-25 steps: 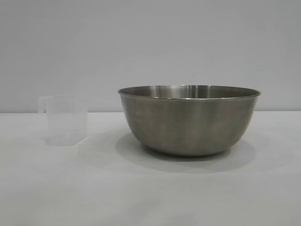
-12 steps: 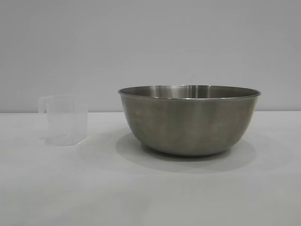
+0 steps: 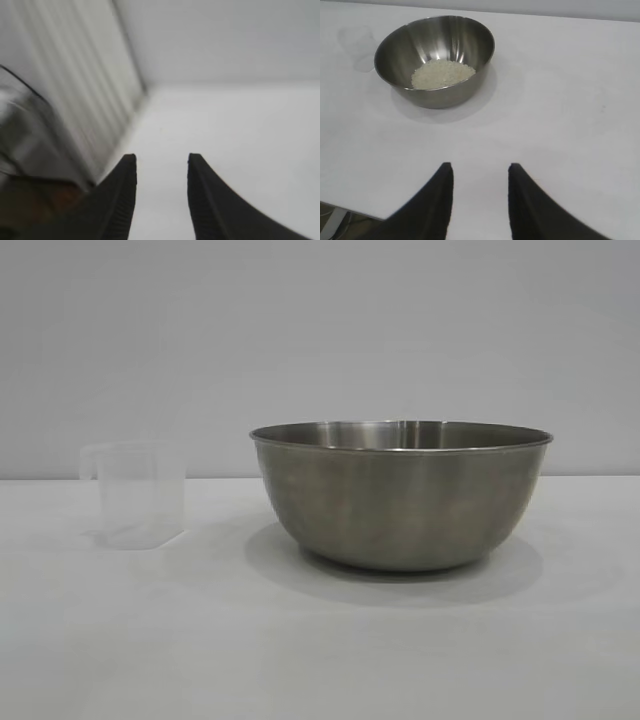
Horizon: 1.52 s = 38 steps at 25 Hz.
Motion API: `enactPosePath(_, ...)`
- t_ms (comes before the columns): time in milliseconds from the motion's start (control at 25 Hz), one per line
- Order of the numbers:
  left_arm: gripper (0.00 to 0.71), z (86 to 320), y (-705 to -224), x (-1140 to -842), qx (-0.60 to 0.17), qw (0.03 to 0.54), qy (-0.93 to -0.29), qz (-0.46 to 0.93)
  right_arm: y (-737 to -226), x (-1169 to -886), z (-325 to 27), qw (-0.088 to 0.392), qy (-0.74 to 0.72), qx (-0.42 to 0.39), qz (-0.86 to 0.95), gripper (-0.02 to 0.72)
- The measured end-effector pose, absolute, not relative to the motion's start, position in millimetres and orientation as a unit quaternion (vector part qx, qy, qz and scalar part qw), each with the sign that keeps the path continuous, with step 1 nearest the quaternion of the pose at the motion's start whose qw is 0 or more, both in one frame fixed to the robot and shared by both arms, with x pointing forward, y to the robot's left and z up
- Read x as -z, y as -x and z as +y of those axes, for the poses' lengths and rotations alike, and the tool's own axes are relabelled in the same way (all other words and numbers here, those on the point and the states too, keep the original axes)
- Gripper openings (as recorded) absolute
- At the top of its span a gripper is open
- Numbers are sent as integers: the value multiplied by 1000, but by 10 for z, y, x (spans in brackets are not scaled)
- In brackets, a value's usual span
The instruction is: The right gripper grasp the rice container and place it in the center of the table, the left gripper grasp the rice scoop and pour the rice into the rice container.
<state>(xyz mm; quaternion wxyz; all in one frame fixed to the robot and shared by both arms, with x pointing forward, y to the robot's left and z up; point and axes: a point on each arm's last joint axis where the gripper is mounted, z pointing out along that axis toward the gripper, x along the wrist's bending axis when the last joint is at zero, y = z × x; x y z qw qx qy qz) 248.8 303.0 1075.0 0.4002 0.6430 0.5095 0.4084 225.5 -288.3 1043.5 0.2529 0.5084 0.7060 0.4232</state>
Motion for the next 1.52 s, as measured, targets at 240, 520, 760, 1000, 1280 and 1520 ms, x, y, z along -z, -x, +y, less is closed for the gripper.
enactPosePath(240, 205, 3038, -2296, -10548, -368, 380, -665, 527, -2255, -10435, -2882, 253, -508, -423, 706, 256)
enactPosePath(520, 205, 3023, -2305, -10472, -348, 371, -675, 534, -2255, -10435, -2881, 252, -508, -424, 706, 256)
enactPosePath(760, 205, 3036, -2304, -10450, -346, 362, -675, 541, -2255, -10435, -2881, 252, -508, -424, 706, 256)
enactPosePath(1000, 205, 3038, -2304, -10450, -347, 361, -675, 541, -2255, -10435, -2881, 252, -508, -424, 706, 256)
enactPosePath(1280, 258, 3038, -2304, -10450, -347, 361, -675, 541, -2255, -10435, -2881, 252, -508, -424, 706, 256)
enactPosePath(1520, 253, 3038, -2304, -10450, -347, 361, -675, 541, -2255, -10435, -2881, 252, -508, -424, 706, 256)
